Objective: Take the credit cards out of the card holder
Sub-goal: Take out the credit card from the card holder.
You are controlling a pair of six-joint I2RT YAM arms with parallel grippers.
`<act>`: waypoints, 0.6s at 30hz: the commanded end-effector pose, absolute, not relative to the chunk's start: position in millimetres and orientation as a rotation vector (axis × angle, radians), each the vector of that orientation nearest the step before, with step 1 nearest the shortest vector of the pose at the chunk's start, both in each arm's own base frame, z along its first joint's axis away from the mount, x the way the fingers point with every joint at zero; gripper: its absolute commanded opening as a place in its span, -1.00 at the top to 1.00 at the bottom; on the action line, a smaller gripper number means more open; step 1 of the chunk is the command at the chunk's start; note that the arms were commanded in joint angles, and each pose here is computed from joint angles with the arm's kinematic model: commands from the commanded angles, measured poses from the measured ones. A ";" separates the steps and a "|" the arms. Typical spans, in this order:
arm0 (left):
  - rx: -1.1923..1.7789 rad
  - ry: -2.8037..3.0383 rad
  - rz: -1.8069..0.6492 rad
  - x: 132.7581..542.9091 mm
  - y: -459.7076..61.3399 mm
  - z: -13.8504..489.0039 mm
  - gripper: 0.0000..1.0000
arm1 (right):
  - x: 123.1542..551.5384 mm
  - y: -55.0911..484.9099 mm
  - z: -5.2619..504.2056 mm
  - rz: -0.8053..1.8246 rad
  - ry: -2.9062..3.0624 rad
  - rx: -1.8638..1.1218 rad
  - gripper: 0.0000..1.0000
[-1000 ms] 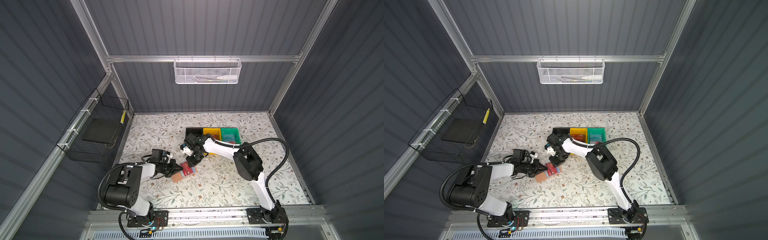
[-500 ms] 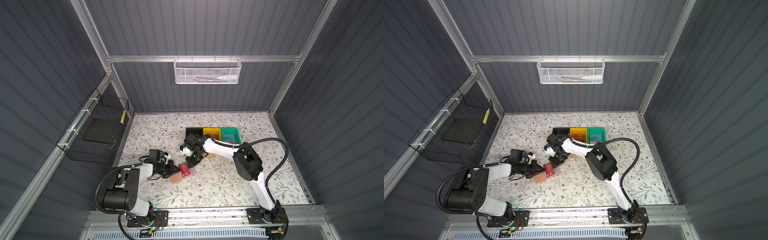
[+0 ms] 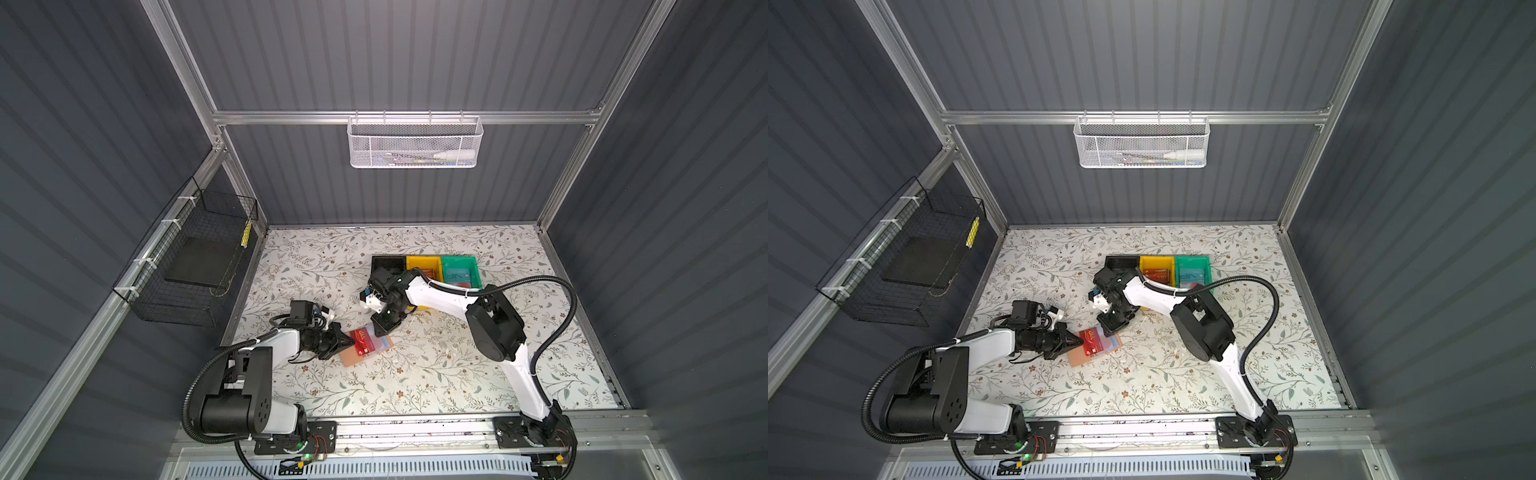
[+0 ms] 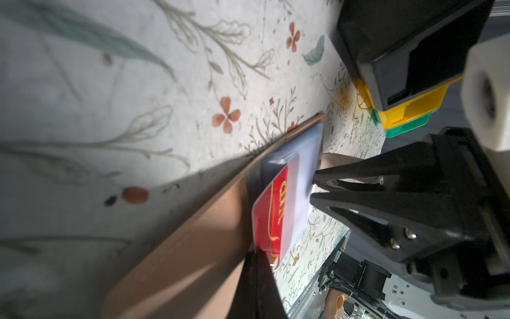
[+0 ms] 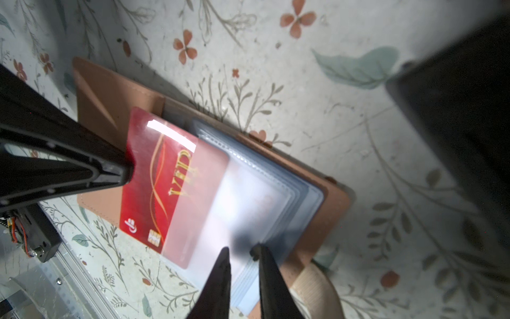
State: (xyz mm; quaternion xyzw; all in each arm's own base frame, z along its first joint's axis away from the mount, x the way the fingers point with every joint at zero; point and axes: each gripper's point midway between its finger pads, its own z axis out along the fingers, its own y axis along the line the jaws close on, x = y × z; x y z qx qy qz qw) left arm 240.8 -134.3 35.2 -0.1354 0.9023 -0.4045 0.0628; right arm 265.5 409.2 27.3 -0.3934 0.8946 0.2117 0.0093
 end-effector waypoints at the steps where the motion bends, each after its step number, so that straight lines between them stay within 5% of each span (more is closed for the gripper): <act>1: -0.454 2.777 -1.085 236.4 -119.9 34.1 1.00 | 253.3 398.6 8.3 0.635 2.881 -1.242 0.54; 18: -0.414 2.705 -0.884 250.8 -100.3 79.8 1.00 | 251.5 405.2 54.4 0.715 2.796 -1.287 0.35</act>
